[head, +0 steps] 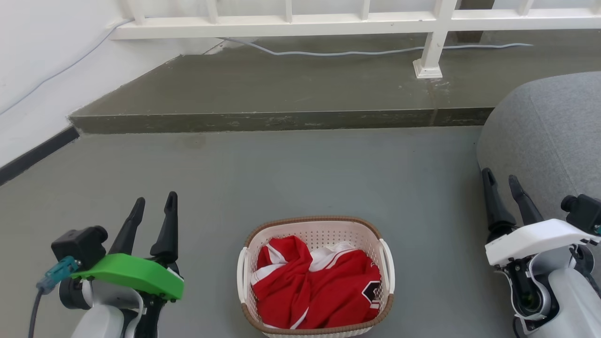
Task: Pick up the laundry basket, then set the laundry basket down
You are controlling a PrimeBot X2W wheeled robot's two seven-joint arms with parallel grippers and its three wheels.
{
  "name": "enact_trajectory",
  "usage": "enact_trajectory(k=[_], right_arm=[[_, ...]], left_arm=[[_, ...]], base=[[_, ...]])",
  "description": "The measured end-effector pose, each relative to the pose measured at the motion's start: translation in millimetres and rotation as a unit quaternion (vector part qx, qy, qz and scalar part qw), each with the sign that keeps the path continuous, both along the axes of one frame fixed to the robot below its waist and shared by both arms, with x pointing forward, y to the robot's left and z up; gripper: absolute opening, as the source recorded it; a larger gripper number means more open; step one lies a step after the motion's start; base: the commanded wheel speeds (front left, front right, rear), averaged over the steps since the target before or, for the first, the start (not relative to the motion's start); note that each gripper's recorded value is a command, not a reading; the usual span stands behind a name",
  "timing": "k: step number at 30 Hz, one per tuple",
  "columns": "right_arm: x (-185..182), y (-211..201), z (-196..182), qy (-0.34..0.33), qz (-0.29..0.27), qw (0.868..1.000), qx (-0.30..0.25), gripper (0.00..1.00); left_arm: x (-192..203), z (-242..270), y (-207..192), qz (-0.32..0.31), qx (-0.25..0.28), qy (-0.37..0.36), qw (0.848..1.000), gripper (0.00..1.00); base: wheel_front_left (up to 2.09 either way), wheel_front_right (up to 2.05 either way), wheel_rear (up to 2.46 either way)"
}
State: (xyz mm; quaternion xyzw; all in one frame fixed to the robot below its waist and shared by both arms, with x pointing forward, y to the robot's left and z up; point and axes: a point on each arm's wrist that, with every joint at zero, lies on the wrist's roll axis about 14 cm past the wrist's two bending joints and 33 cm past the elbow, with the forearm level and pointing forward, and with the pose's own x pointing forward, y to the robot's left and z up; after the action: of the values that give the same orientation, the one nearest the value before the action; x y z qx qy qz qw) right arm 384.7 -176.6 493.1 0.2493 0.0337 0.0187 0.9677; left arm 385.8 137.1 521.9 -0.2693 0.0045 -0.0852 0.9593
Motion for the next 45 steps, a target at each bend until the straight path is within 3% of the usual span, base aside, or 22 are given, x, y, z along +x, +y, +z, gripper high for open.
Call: enact_trajectory(k=[12,30,45], right_arm=[[-2,10,-2,-0.014,0.017,0.996,-0.091,1.00],[-6,22,-8,-0.041,0.042,0.973,-0.222,1.00],[-8,21,-13,-0.032,0.040,0.973,-0.224,1.00]], left_arm=[[-4,1,-12,-0.007,0.085,-0.026,0.996,1.00],[-11,-4,-24,-0.010,0.180,-0.056,0.982,1.00],[-10,-13,-21,-0.004,0.178,-0.036,0.983,1.00]], base=[[0.00,0.00,0.00],[0.00,0.00,0.00],[0.00,0.00,0.00]])
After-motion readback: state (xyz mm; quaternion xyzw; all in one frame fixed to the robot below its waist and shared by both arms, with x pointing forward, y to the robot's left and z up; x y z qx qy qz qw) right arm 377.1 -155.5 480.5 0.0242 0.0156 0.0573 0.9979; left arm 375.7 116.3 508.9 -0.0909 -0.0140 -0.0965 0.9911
